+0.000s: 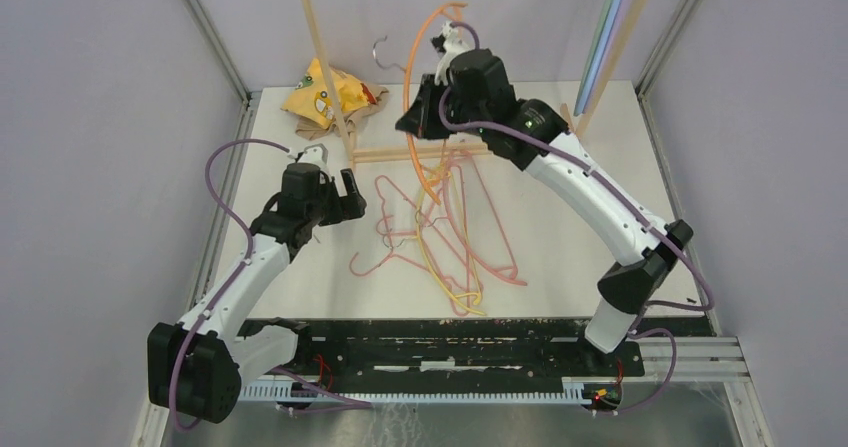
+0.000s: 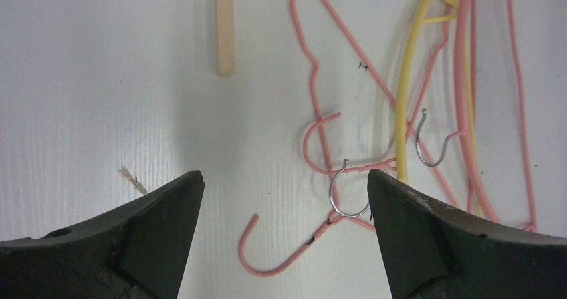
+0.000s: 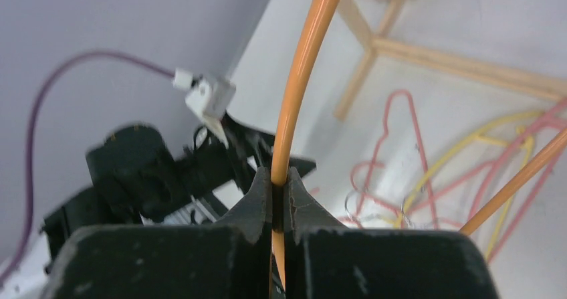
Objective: Organize the hangers
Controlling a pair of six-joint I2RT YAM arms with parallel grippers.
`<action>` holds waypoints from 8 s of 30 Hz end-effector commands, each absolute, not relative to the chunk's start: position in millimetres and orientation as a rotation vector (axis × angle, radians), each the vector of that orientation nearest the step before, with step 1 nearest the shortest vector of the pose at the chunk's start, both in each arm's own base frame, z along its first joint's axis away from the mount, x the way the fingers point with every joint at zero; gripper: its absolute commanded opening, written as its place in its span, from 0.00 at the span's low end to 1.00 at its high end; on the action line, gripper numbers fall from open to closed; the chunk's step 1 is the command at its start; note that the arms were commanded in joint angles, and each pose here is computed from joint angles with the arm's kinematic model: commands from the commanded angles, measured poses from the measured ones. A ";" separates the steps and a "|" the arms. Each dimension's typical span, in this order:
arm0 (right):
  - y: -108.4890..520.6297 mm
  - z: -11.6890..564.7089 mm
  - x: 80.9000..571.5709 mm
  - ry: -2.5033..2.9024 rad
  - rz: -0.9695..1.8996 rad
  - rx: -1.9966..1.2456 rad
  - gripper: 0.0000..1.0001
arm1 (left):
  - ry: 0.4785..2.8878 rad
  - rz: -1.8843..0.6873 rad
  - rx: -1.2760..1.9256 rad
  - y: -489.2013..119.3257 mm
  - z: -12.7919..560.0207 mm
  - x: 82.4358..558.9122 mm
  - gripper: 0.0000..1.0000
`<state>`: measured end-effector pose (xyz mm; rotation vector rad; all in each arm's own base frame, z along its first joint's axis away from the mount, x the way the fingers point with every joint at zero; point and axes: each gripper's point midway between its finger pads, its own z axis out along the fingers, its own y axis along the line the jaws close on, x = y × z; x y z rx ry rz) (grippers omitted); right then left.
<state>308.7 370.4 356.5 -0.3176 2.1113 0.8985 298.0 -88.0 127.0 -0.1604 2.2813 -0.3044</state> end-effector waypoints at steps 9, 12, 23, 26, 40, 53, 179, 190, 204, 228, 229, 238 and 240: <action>360.9 503.4 428.0 1.646 1.124 -0.061 0.02 | 2.179 -0.345 -0.061 -97.5 176.3 309.8 0.99; 350.3 515.7 432.0 1.598 1.129 -0.049 0.03 | 2.184 -0.337 -0.062 -95.7 175.5 308.1 0.99; 333.2 519.5 424.9 1.585 1.157 -0.073 0.03 | 2.226 -0.308 -0.081 -89.4 154.5 296.3 0.99; 338.1 513.9 412.0 1.612 1.213 -0.100 0.03 | 2.233 -0.297 -0.086 -87.2 148.4 293.3 0.99; 331.0 530.8 395.1 1.579 1.195 -0.144 0.03 | 2.239 -0.294 -0.081 -88.0 144.0 296.8 0.99; 307.9 519.3 441.6 1.581 1.074 -0.012 0.04 | 2.230 -0.289 -0.090 -86.2 148.4 294.8 0.99; 246.7 132.2 252.5 2.543 0.333 -0.745 0.13 | 2.347 -0.264 -0.114 -83.3 101.7 281.7 0.99; 209.8 57.1 235.2 2.647 0.135 -0.869 0.47 | 2.338 -0.283 -0.111 -85.6 104.2 281.6 0.99; 233.6 17.9 253.7 2.668 0.168 -0.934 0.46 | 2.347 -0.262 -0.114 -82.1 104.2 277.7 0.99; 300.5 232.3 224.0 2.385 0.919 -0.707 0.01 | 2.332 -0.274 -0.108 -83.9 107.2 280.6 0.99; 308.2 246.7 224.5 2.354 0.982 -0.695 0.01 | 2.331 -0.277 -0.106 -84.4 107.6 280.9 0.99; 340.4 367.0 252.8 2.051 1.274 -0.555 0.01 | 2.321 -0.286 -0.099 -85.8 110.3 281.5 0.99; 338.8 387.5 266.5 1.985 1.285 -0.495 0.01 | 2.313 -0.293 -0.101 -86.5 112.1 282.6 0.99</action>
